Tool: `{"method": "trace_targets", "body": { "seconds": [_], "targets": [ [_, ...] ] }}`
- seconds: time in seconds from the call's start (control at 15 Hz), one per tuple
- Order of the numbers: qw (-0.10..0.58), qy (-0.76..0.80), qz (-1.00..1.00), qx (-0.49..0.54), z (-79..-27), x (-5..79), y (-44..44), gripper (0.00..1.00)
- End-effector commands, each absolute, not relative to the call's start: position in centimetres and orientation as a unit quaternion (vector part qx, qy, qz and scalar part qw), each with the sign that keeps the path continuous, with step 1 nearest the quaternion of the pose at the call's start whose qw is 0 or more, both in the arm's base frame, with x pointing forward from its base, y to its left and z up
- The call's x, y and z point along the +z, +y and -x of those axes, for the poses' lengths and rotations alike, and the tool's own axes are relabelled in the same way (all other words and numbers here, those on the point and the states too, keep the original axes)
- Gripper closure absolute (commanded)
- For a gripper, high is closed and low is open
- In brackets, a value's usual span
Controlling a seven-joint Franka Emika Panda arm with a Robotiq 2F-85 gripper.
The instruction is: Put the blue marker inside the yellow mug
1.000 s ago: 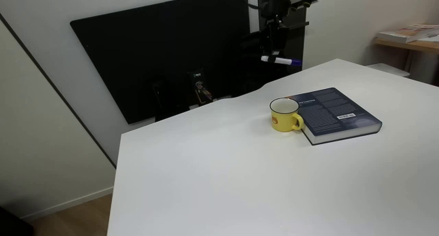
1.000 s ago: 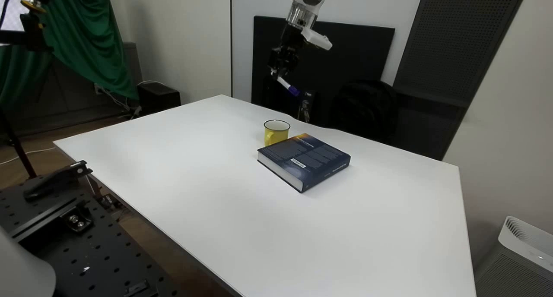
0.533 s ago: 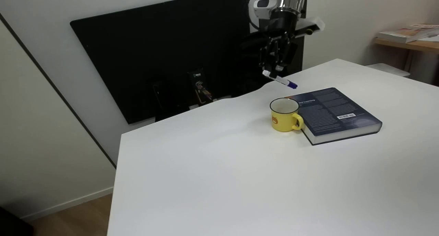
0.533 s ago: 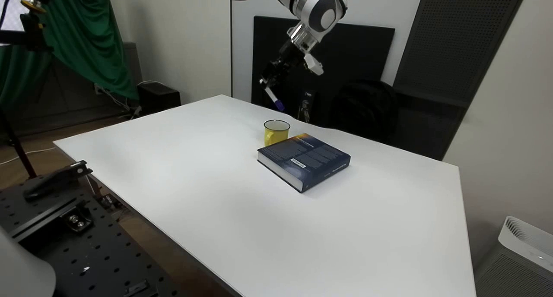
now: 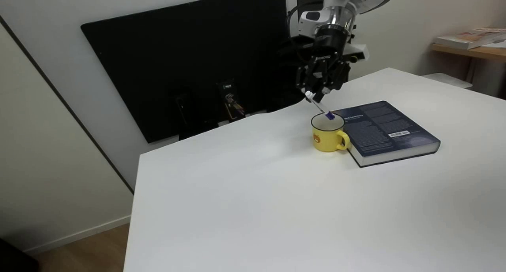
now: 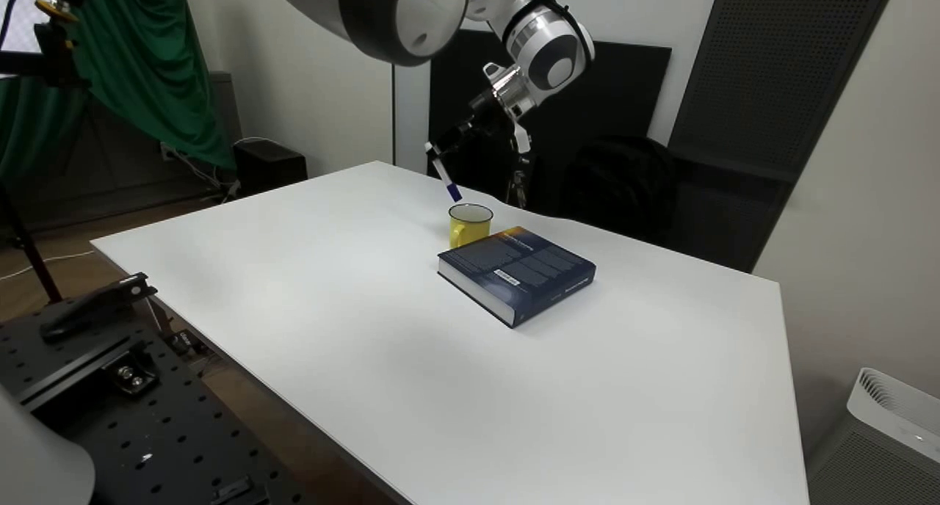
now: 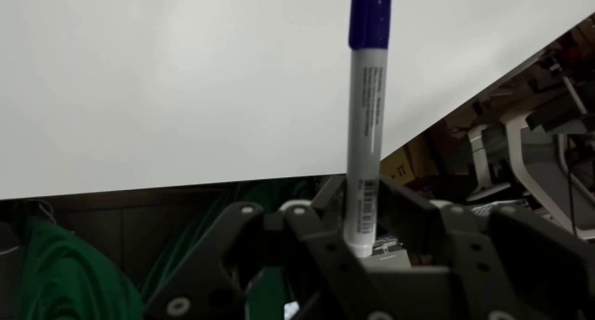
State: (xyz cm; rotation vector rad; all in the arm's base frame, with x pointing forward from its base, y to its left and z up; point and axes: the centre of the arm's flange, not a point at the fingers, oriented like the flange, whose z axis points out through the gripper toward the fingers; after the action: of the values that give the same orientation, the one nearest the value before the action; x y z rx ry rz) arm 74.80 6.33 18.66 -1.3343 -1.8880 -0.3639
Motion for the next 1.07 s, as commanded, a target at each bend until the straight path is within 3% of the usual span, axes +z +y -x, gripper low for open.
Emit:
{"method": "trace_targets", "body": {
  "seconds": [0.0, 1.0],
  "targets": [
    [0.379, -0.772, 0.479, -0.176, -80.2, 17.5, 4.9, 0.94],
    [0.34, -0.822, 0.407, -0.209, -81.3, 12.4, 1.9, 0.94]
  ]
}}
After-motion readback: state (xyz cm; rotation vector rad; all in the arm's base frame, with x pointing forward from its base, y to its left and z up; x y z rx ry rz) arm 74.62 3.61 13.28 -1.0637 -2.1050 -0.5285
